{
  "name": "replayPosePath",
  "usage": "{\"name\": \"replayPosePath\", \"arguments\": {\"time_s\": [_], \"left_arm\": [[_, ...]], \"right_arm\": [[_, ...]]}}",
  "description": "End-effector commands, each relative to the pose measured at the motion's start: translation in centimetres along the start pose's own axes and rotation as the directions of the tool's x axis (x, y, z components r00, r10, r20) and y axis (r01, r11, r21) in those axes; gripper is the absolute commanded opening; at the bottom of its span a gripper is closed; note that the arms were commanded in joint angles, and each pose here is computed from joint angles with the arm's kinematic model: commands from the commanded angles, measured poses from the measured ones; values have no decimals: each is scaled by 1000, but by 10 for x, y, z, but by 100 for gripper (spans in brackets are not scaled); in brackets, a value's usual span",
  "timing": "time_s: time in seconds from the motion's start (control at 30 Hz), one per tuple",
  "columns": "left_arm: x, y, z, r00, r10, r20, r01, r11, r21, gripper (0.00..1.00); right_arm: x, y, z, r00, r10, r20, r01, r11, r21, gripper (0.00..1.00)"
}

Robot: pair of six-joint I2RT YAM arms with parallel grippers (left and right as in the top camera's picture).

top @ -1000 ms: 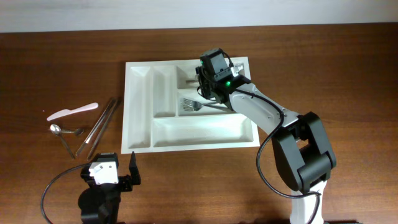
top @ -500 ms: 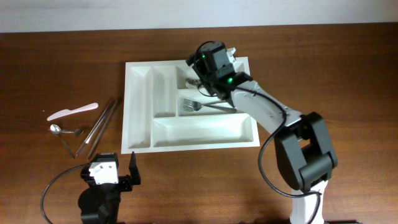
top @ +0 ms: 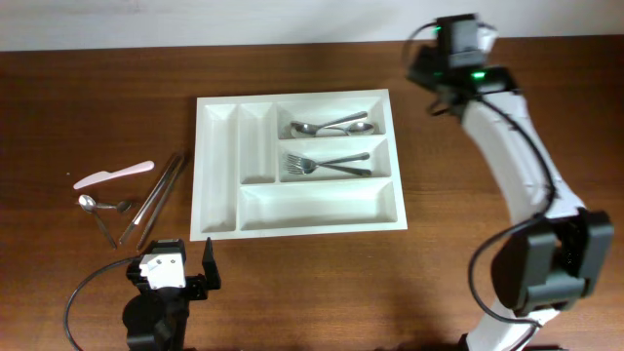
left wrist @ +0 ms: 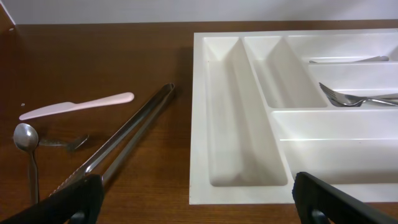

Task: Pack container
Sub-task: 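Open the right gripper and withdraw it to the upper right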

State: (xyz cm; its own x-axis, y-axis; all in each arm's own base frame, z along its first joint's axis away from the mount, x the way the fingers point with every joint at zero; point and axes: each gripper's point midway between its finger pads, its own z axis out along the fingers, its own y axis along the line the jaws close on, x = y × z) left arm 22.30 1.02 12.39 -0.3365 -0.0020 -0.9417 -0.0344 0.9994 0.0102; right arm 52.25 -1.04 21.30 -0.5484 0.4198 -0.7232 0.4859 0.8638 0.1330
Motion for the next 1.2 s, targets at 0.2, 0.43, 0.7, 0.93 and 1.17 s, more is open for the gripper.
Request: {"name": "replayPosePath", "arguments": {"time_s": [0.2, 0.43, 0.7, 0.93, 1.17], "left_arm": [[1, -1, 0, 1000, 19, 1, -19, 1000, 7, 99], [1, -1, 0, 1000, 19, 1, -19, 1000, 7, 99], [-20, 9, -1, 995, -44, 85, 48, 998, -47, 99], [-59, 17, -23, 992, -51, 112, 61, 994, -91, 99], [-115, 19, -27, 985, -57, -160, 41, 994, -104, 99]], "right_arm": [[-34, -149, 4, 999, -33, 2, 30, 919, 393, 99], [-29, -177, 17, 994, 83, -76, -58, 957, 284, 99], [-28, -183, 21, 988, 121, -99, -95, 968, 233, 99], [-28, -183, 21, 988, 121, -99, -95, 968, 233, 99], [-28, -183, 21, 988, 121, -99, -95, 968, 233, 99]]}}
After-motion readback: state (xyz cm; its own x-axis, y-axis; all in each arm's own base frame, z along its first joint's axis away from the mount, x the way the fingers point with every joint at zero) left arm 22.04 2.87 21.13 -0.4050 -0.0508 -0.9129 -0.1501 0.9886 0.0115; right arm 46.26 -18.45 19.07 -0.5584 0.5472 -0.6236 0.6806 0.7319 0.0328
